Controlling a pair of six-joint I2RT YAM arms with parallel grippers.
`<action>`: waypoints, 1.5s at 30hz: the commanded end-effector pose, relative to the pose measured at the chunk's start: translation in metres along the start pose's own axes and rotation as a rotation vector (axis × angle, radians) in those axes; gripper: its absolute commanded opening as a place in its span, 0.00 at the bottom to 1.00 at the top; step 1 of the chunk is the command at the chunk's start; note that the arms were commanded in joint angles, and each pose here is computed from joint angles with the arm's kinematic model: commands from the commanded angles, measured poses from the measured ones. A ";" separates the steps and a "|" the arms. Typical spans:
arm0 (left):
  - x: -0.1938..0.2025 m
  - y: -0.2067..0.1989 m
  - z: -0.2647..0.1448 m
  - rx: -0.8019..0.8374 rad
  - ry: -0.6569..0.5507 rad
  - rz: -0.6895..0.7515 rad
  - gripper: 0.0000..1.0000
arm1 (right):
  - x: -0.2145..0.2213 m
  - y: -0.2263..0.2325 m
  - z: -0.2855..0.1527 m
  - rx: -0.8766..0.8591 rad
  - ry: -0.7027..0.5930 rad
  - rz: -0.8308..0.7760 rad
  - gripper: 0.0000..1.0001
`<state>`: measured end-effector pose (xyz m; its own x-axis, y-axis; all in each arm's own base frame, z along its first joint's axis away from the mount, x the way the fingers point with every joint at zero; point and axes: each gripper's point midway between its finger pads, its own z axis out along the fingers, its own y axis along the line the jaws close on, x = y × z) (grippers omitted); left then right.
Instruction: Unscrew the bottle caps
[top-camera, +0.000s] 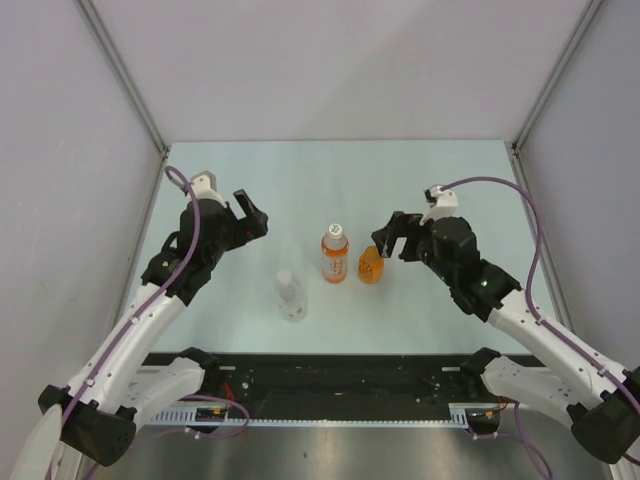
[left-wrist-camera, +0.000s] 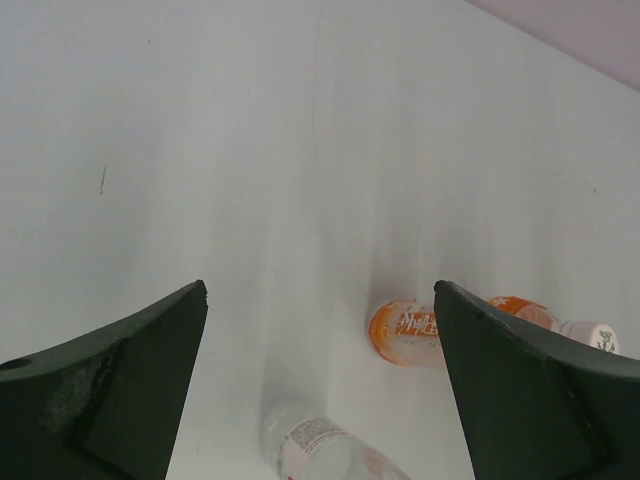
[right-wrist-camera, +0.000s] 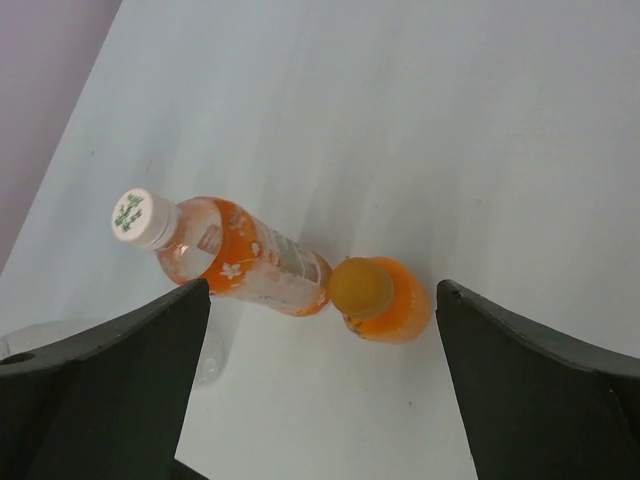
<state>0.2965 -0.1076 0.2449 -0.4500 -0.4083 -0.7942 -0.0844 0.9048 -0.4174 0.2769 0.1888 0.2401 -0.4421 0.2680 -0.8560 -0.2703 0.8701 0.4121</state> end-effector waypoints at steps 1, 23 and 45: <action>-0.001 -0.002 -0.001 0.026 -0.019 0.003 1.00 | -0.022 0.045 -0.002 -0.101 -0.065 -0.088 0.99; 0.002 -0.008 -0.012 0.111 -0.047 0.013 0.99 | -0.001 0.099 0.055 -0.083 0.015 -0.256 0.96; 0.001 -0.005 -0.017 0.105 -0.060 0.012 0.99 | 0.017 0.106 0.081 -0.093 0.051 -0.267 0.46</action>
<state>0.2821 -0.1103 0.2397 -0.4300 -0.4097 -0.8045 -0.0158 0.8944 -0.4470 0.3006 0.3079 0.2147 -0.4426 -0.0462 -0.8955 -0.4450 0.8783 0.1747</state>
